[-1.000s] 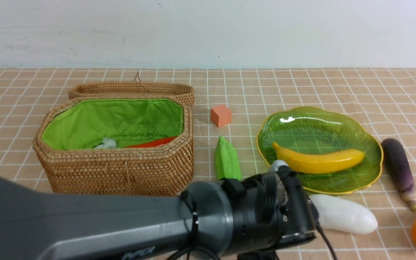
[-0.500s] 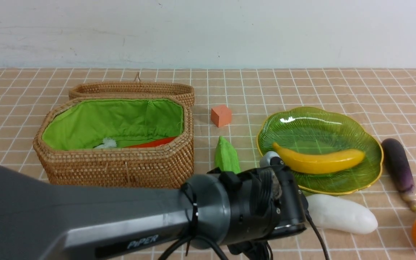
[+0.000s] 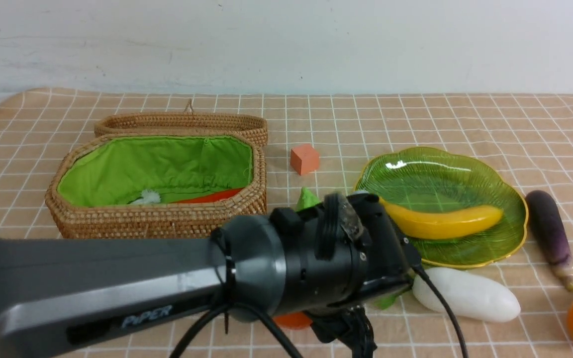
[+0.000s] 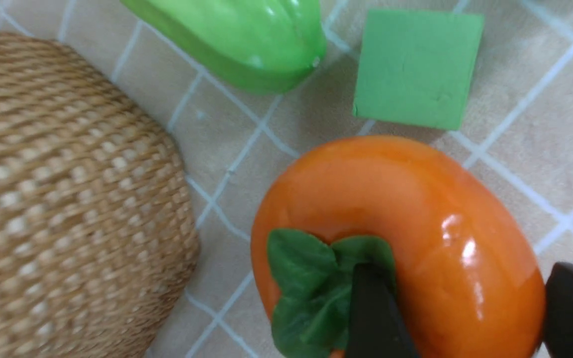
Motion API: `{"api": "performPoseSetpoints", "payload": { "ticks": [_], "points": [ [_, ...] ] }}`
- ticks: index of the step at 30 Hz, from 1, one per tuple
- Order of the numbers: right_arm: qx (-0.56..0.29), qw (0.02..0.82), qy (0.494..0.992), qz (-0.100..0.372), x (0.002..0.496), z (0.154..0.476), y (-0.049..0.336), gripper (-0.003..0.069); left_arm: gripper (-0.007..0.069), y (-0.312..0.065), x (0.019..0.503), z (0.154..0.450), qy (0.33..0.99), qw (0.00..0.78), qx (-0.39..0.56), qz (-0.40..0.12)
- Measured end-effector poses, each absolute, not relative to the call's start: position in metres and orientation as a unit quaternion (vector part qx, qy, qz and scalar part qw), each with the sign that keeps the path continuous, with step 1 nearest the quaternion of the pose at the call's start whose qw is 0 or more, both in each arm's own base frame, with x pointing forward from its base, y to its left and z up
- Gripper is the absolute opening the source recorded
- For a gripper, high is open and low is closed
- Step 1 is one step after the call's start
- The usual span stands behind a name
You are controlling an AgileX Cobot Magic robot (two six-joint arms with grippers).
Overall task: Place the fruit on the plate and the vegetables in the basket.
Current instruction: Grab a tomato with your left arm and place it on the plate on the right.
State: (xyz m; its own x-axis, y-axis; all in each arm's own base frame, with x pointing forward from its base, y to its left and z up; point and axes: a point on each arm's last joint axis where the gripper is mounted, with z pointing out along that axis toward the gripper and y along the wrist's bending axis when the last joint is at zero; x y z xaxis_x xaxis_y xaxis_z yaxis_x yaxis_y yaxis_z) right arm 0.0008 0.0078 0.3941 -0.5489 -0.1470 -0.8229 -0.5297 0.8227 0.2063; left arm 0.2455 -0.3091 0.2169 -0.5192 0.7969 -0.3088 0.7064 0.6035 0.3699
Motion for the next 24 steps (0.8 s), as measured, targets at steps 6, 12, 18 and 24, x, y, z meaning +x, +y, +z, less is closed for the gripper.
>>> {"api": "performPoseSetpoints", "payload": {
  "ticks": [6, 12, 18, 24],
  "points": [
    [-0.196, 0.438, 0.851, 0.214, 0.002, 0.394, 0.007, 0.0181, 0.0402, -0.306, 0.242, 0.228, 0.866, 0.232, 0.433, 0.089],
    [-0.19, 0.453, 0.847, 0.202, 0.005, 0.396, 0.005, 0.0181, 0.0402, -0.329, 0.25, 0.267, 0.827, 0.326, 0.457, 0.02],
    [-0.179, 0.464, 0.841, 0.214, 0.006, 0.399, 0.006, 0.0182, 0.0402, -0.378, 0.302, 0.297, 0.76, 0.466, 0.448, -0.063],
    [-0.184, 0.448, 0.843, 0.235, 0.003, 0.398, 0.009, 0.0185, 0.0402, -0.415, 0.363, 0.244, 0.756, 0.489, 0.43, -0.065]
  ]
}}
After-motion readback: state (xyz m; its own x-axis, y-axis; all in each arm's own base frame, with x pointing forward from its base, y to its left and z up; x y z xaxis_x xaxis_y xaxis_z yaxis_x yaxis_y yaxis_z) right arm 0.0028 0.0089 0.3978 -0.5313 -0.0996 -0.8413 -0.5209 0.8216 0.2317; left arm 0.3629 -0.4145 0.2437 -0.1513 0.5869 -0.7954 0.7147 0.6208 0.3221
